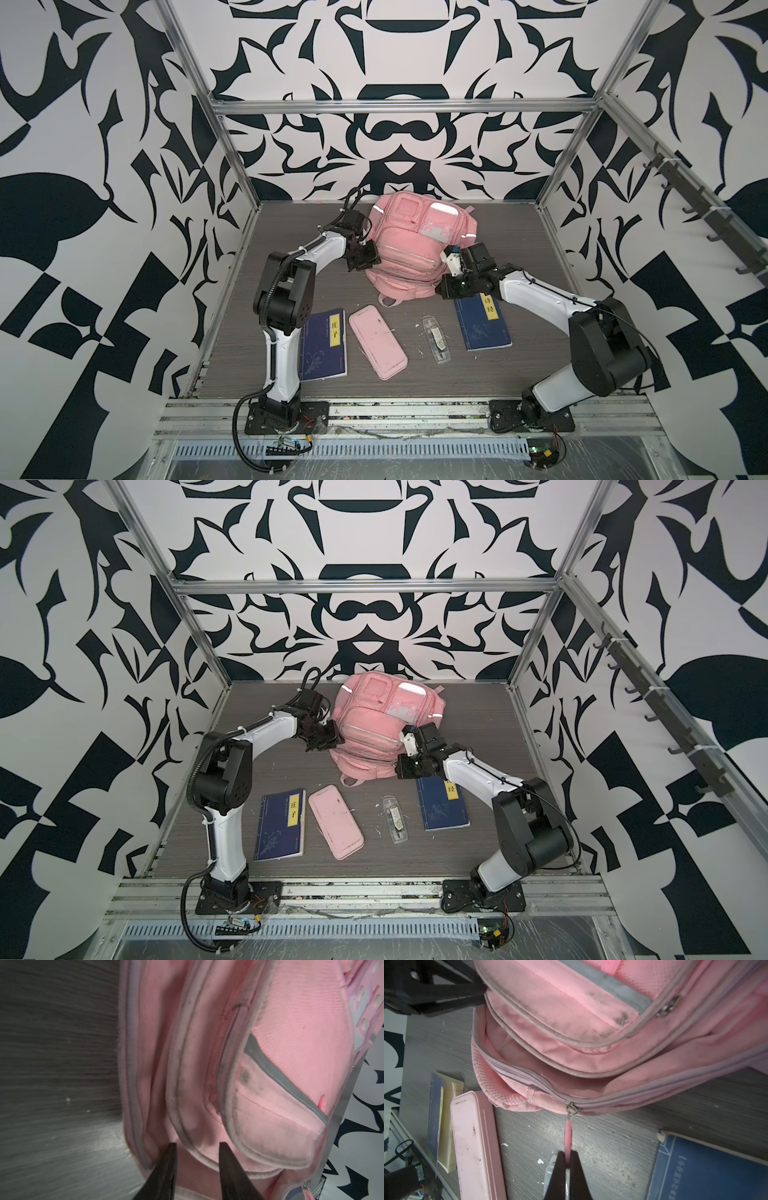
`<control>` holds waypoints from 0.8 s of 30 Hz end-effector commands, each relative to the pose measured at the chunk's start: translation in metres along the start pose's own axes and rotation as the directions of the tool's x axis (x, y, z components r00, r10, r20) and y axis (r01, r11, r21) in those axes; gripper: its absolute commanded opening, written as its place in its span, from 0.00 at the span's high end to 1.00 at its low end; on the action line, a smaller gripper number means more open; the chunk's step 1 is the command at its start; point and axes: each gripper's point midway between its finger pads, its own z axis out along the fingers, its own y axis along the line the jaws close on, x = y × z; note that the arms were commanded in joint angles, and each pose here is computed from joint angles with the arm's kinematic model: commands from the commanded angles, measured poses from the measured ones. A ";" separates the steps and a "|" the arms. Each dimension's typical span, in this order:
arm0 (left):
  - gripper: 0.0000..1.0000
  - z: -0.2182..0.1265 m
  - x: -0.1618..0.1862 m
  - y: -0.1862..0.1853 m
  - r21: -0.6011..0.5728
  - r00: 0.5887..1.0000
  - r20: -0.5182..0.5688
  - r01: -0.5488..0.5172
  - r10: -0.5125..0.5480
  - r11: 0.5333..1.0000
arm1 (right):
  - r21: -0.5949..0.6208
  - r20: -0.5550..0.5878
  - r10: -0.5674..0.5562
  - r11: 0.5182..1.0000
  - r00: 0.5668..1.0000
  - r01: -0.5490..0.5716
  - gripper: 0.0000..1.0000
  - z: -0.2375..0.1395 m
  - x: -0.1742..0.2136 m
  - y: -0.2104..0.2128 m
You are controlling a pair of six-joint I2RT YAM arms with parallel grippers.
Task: Pack the student bag
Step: 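Pull the zipper around the pocket with the right gripper while the left steadies the bag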
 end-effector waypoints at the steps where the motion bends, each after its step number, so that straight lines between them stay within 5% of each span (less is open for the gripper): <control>1: 0.66 0.002 0.001 -0.005 0.028 0.999 -0.017 0.031 -0.031 0.999 | -0.082 -0.009 -0.074 0.994 0.997 0.073 1.00 -0.001 -0.003 0.032; 24: 0.75 -0.001 0.008 -0.021 0.089 0.998 -0.016 0.059 -0.058 0.994 | -0.302 0.047 -0.096 0.947 0.994 0.106 1.00 0.037 -0.059 0.130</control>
